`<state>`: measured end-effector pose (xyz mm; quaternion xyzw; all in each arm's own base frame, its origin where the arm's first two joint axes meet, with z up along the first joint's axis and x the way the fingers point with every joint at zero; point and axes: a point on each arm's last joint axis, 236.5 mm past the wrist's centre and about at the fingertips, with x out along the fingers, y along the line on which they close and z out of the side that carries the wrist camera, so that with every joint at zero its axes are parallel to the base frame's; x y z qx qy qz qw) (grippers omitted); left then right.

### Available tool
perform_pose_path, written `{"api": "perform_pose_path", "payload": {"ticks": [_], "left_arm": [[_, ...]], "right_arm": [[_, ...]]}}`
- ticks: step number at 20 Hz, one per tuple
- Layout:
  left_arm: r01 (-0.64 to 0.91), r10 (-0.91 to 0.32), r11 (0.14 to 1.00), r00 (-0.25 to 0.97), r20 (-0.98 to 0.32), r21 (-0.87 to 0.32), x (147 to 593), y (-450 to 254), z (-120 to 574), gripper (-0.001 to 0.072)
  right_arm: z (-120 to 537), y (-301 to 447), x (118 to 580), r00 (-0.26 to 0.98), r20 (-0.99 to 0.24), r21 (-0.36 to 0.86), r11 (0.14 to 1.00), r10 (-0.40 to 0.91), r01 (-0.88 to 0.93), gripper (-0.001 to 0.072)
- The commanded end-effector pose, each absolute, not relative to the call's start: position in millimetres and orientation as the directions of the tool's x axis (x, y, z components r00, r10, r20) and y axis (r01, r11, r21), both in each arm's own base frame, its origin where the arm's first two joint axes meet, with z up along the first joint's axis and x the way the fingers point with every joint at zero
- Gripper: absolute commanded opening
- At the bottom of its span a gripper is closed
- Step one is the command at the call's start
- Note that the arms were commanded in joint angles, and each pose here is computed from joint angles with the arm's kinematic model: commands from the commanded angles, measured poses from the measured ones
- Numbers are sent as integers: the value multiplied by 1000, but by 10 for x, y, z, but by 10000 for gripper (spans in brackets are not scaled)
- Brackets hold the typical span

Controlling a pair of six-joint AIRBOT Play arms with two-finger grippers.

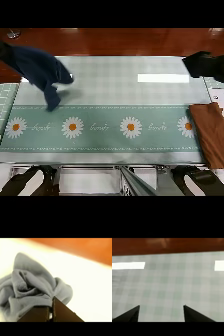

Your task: Fold the shirts.

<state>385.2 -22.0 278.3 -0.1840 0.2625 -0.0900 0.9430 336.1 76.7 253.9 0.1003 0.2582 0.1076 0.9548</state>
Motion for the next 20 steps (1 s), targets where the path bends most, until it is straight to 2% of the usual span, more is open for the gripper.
{"api": "perform_pose_path", "payload": {"ticks": [1, 4, 6, 10, 12, 14, 16, 19, 20], "left_arm": [[319, -414, 863, 891, -187, -392, 3299, -816, 3907, 21], [479, -548, 785, 833, -78, -392, 3056, -1309, 4270, 21], [573, -653, 713, 753, -83, -404, 2944, -1726, 4214, 21], [668, -788, 586, 602, -130, -458, 2792, -2476, 3669, 22], [671, -821, 552, 542, -181, -494, 2713, -2755, 3261, 22], [643, -830, 553, 481, -282, -530, 2633, -2921, 2672, 22], [580, -806, 592, 435, -402, -560, 2597, -2924, 1984, 22], [470, -747, 663, 356, -562, -583, 2543, -2850, 1028, 35], [443, -729, 680, 321, -605, -585, 2523, -2851, 791, 280]], "right_arm": [[2990, 610, 2865, 904, -366, 196, 968, 222, -159, 621], [3138, 571, 2611, 920, -323, 193, 967, 220, -164, 621], [3139, 564, 2481, 918, -327, 201, 966, 223, -163, 621], [2986, 559, 2367, 892, -393, 197, 968, 224, -156, 621], [2940, 560, 2346, 883, -412, 196, 968, 224, -154, 621], [2834, 564, 2346, 869, -441, 197, 969, 224, -150, 621], [2580, 616, 2371, 835, -495, 222, 964, 241, -147, 621], [2010, 833, 2458, 750, -579, 329, 933, 319, -142, 621], [1780, 909, 2530, 724, -598, 373, 919, 344, -129, 621]]}}
